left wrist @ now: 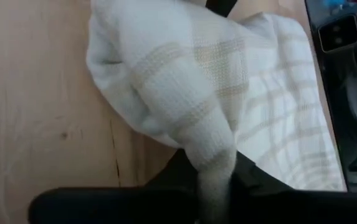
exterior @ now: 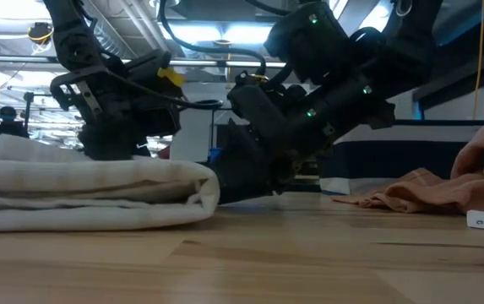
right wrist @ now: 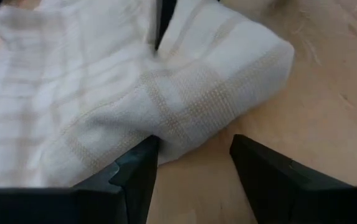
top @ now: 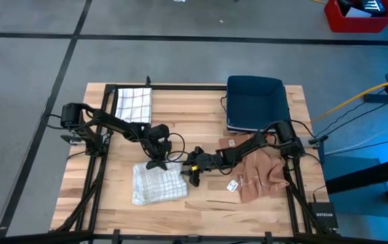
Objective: Fold towel
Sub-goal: Stack the white towel on top of the brown striped towel
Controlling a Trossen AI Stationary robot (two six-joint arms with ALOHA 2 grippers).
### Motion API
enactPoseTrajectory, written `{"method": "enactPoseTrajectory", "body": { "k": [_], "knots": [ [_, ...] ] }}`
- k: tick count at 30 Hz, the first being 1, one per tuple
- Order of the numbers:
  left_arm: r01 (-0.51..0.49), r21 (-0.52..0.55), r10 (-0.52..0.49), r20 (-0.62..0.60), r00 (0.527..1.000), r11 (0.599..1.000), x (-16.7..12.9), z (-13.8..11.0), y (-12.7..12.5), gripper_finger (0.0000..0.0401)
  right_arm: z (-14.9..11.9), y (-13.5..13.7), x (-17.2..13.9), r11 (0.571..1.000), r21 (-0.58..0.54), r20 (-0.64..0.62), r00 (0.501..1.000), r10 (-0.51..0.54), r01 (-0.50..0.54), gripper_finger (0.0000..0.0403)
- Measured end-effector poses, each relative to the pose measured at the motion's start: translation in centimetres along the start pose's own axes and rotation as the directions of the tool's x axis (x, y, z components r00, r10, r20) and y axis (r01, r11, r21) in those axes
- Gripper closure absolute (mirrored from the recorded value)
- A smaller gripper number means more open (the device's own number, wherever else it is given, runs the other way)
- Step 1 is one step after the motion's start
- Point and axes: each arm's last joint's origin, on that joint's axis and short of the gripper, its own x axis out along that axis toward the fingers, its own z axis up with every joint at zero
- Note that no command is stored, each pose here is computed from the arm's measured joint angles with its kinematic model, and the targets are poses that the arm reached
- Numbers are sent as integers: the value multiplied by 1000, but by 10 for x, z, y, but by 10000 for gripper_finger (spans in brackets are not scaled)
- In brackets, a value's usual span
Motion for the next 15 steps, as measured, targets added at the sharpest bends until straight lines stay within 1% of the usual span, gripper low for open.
{"method": "enactPoseTrajectory", "body": {
  "k": [3, 7, 9, 11, 13, 15],
  "knots": [
    [-47, -39, 48, 17, 999, 998, -4, 2, -2, 378, 6, 0, -11, 999, -37, -55, 998, -30, 28, 189],
    [-123, -71, 127, 53, 991, 990, -17, 5, -9, 384, 18, 0, -35, 989, -97, -120, 985, -126, 115, 189],
    [-164, -89, 172, 88, 981, 982, -27, 8, -13, 384, 25, 1, -49, 979, -121, -143, 973, -181, 165, 189],
    [-213, -113, 226, 114, 968, 970, -39, 9, -16, 384, 26, 2, -59, 967, -142, -162, 959, -232, 210, 189],
    [-252, -133, 271, 149, 951, 959, -54, 10, -19, 383, 23, 3, -68, 956, -149, -157, 948, -277, 254, 189],
    [-287, -159, 315, 193, 929, 944, -69, 11, -21, 380, 20, 8, -75, 953, -131, -132, 948, -291, 274, 189]
  ]
}}
